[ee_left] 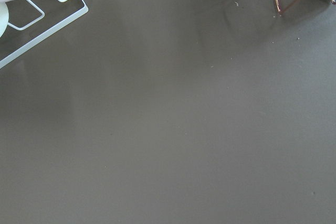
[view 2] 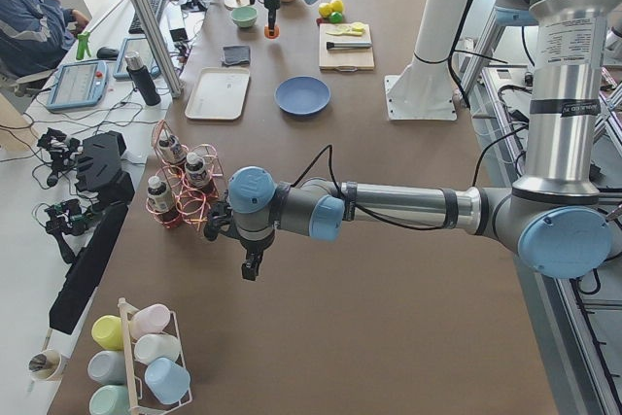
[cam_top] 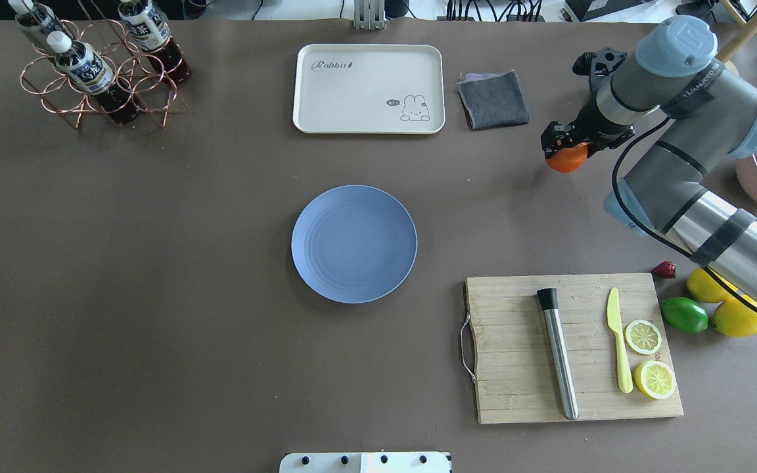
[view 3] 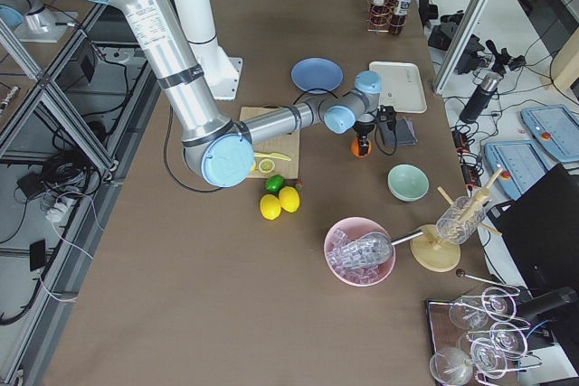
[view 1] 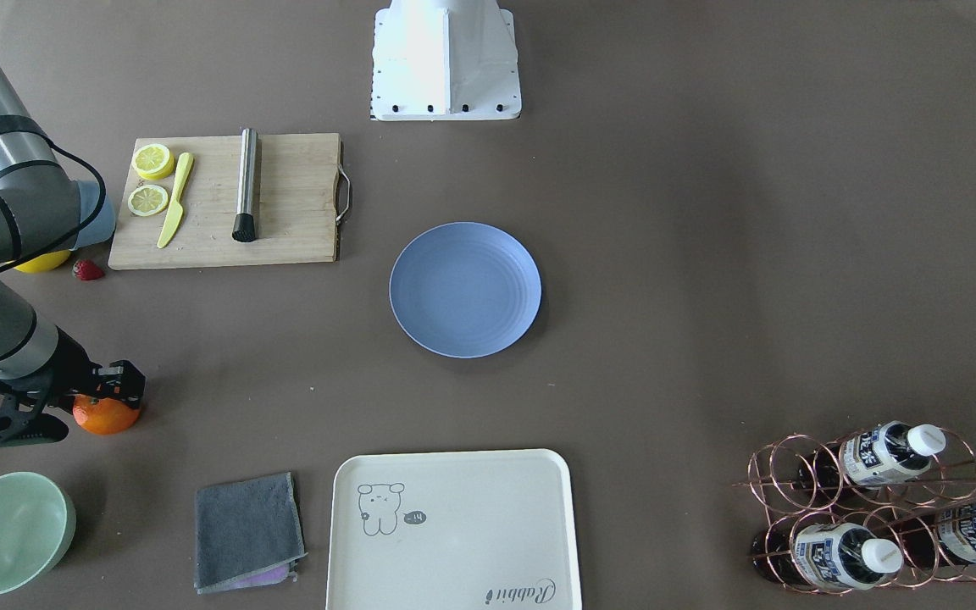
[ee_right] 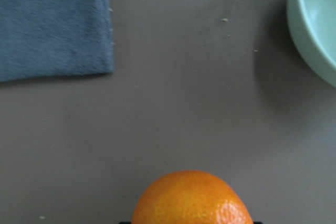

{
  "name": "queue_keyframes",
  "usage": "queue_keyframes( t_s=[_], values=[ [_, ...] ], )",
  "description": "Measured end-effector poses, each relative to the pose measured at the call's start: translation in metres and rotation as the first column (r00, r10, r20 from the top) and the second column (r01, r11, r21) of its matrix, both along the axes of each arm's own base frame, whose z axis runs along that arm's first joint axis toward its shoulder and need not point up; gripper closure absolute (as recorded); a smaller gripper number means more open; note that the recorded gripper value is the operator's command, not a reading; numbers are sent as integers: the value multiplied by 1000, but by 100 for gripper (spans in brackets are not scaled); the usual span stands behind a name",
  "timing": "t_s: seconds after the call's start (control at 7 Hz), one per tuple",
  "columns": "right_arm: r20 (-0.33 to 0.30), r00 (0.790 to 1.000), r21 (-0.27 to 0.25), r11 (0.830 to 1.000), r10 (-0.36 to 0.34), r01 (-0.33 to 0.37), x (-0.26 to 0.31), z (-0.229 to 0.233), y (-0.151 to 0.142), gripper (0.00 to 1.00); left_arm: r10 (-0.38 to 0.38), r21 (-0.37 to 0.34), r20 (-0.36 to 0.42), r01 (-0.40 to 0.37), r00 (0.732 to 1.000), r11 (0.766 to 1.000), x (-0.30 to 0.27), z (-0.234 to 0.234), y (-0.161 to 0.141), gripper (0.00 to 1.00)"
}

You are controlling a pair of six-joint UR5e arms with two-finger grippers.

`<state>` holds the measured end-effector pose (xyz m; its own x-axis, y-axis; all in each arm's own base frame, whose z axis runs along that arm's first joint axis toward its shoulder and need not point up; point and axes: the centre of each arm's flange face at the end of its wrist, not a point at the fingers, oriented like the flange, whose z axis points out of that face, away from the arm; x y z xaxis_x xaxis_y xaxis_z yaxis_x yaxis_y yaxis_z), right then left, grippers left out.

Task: Pick orange to plate
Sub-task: 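Carry the tangerine with the right gripper and release it onto the plate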

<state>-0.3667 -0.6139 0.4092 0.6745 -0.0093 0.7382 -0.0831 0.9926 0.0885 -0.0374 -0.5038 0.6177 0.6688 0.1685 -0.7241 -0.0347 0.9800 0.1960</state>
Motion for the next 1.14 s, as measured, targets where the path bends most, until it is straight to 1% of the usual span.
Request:
queue_keyframes(
  t_s=[0.14,0.29,0.43,0.57,0.71,0.86,1.0,1.14],
  values=[
    [21,999,-43,998,41,-40,-38,-62,3,100,0,-1,0,0,1000,1000,0,0,0,2],
    [16,996,-84,993,85,-84,-82,-123,14,100,0,-2,-1,0,1000,1000,0,0,0,2],
    [13,991,-128,983,134,-131,-125,-175,36,100,-1,1,-1,1,1000,1000,0,-1,0,2],
    [10,984,-164,972,175,-171,-166,-213,65,100,-1,4,-1,1,1000,1000,0,-3,-1,2],
    [-4,980,-169,966,198,-196,-203,-233,97,100,-1,6,-1,1,1000,1000,0,-4,-1,2],
    [-19,978,-165,964,206,-207,-234,-240,129,100,-1,8,-2,1,1000,1000,0,-6,-1,2],
    [-30,979,-159,966,201,-203,-255,-240,153,100,-1,9,-3,1,1000,1000,0,-6,0,2],
    [-38,980,-153,968,195,-198,-267,-239,168,100,-1,8,-3,1,1000,1000,0,-6,0,2]
  ],
)
